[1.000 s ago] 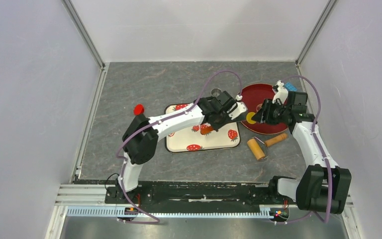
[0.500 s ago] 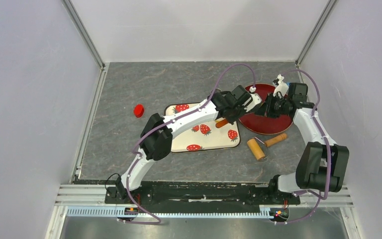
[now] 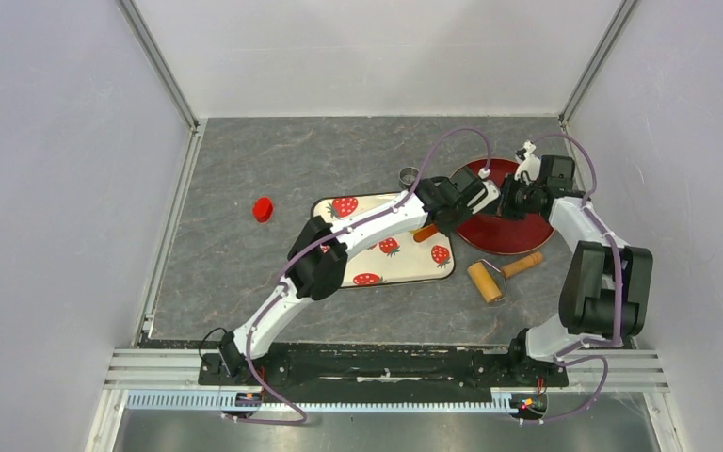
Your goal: Roll out the dumpling wrappers from the dough
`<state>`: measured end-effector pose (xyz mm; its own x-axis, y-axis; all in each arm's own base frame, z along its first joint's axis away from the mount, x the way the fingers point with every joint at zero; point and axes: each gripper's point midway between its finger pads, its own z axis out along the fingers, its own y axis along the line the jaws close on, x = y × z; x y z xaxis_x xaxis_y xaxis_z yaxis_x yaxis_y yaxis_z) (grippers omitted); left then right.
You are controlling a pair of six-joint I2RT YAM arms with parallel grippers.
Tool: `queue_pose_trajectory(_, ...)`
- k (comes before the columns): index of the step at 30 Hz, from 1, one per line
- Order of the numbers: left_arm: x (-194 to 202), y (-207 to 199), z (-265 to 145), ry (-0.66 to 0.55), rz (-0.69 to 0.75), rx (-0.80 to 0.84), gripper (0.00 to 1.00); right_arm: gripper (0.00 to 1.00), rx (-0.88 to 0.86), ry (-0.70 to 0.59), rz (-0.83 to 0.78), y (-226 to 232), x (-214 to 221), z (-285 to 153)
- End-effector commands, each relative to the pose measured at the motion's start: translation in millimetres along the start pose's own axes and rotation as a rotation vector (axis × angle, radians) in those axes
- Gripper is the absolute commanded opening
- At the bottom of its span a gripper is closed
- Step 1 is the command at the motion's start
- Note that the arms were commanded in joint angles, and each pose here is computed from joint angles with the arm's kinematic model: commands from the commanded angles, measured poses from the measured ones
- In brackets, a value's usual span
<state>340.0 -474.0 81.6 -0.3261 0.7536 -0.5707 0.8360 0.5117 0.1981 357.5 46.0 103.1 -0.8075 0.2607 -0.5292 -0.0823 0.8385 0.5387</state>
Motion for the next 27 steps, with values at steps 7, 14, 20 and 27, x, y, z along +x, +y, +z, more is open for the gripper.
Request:
queue_pose_trajectory(7,-29,3,6,-0.076,-0.009,-0.042,0.02,0.0,0.081,-0.037,0.015,-34,-13,29)
queue_pose_trajectory(14,-23,4,7,-0.055,0.014,-0.054,0.02,0.0,0.129,-0.042,0.032,-48,-18,39)
queue_pose_trajectory(20,-17,3,6,-0.028,0.043,-0.053,0.02,0.0,0.141,-0.043,0.035,-52,-20,44)
queue_pose_trajectory(27,-21,-3,4,-0.038,0.057,-0.042,0.02,0.0,0.148,-0.024,0.039,-56,-18,55)
